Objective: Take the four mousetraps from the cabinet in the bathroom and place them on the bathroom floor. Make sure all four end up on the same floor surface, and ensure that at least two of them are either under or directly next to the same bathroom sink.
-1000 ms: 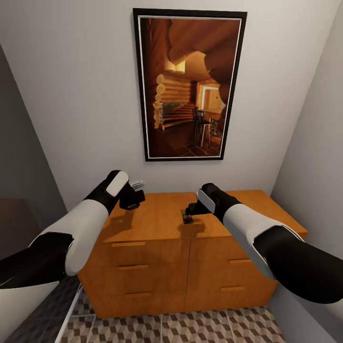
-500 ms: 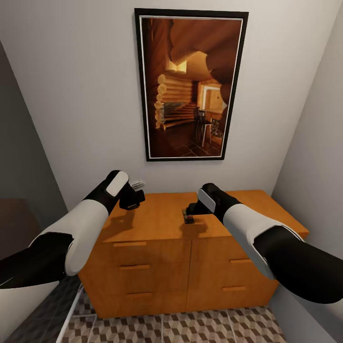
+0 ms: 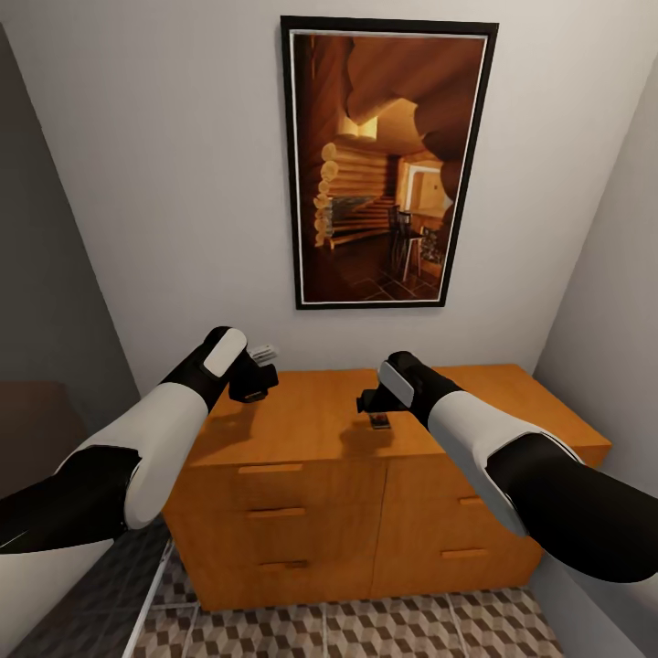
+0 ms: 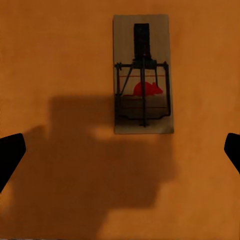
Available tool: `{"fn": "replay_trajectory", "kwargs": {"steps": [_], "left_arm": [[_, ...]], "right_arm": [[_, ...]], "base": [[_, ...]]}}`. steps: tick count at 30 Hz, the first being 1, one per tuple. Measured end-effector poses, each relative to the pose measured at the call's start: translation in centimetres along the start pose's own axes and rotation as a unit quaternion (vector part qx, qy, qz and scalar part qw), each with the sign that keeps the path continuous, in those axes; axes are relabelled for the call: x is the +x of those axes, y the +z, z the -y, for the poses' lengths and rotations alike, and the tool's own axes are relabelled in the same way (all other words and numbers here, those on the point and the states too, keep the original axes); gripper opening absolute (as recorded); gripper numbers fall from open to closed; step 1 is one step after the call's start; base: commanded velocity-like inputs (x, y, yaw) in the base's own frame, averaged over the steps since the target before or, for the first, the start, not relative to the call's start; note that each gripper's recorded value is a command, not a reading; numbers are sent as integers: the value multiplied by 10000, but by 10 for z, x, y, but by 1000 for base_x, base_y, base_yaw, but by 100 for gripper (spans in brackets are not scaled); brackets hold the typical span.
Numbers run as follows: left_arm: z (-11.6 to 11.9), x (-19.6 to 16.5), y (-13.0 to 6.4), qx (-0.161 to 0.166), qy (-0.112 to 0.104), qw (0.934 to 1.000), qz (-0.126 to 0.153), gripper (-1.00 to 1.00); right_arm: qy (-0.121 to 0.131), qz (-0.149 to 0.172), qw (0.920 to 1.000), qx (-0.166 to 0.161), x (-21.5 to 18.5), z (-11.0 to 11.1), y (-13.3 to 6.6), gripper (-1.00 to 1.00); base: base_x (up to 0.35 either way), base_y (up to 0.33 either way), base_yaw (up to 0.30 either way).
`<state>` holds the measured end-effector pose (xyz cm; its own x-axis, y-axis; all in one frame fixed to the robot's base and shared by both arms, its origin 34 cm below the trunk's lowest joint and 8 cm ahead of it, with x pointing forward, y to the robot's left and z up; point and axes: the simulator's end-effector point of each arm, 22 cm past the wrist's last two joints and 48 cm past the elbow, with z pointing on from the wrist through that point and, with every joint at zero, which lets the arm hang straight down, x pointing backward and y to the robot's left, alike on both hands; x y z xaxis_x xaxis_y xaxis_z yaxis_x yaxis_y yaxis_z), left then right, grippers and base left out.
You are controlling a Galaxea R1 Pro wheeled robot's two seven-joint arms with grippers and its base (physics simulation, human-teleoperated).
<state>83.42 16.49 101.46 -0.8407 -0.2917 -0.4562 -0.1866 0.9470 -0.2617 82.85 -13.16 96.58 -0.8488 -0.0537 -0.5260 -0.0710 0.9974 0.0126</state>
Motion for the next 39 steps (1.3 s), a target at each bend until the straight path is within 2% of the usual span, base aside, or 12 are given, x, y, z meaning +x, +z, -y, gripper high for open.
{"fn": "replay_trajectory", "kwargs": {"steps": [39], "left_arm": [[1,0,0,6,23,10000,4,-100]], "right_arm": [[-6,4,10000,1,1,-1,1,100]], "base": [[0,2,0]]}}
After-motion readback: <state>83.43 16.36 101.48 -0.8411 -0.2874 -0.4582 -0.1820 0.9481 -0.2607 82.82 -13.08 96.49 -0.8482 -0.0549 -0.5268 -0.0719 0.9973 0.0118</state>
